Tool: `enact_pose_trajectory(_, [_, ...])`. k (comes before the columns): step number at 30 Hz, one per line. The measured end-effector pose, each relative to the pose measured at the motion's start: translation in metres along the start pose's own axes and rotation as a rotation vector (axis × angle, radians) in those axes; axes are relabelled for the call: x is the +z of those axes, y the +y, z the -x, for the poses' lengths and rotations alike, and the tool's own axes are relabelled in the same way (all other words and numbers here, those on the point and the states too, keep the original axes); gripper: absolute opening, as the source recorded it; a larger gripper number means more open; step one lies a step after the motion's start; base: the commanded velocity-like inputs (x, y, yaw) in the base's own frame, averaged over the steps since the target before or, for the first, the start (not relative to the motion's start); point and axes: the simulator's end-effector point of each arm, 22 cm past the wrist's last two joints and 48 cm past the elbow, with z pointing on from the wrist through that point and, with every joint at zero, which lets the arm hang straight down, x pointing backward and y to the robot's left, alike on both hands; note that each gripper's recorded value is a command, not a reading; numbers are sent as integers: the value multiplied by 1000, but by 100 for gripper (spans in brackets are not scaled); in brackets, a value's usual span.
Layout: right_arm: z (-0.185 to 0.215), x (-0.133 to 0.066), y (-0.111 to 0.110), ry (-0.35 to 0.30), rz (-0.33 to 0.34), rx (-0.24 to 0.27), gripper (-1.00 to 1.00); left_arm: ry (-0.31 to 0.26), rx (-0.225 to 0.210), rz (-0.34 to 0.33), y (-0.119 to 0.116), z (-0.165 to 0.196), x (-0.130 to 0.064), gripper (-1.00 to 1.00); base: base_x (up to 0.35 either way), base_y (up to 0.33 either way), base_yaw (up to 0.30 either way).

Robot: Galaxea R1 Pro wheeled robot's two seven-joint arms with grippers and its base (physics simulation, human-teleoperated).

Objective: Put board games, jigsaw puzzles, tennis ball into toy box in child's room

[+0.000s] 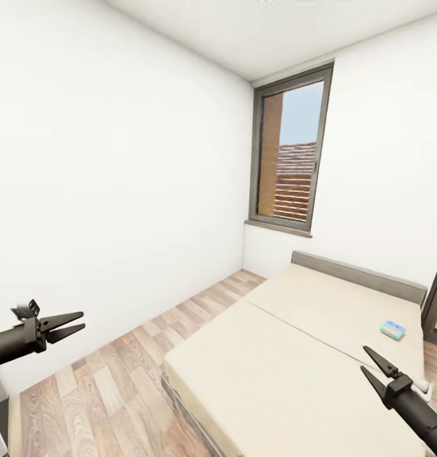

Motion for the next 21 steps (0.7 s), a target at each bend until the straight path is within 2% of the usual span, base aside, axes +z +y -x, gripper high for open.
enact_pose_trajectory(6, [4,-2,0,-8,1,0,100,3,7,12,3,0,-1,100,-134,-124,-202])
enact_pose_trajectory(21, [2,-2,-1,-9,5,8,100,2,9,14,3,0,-1,100,-8,-6,-274])
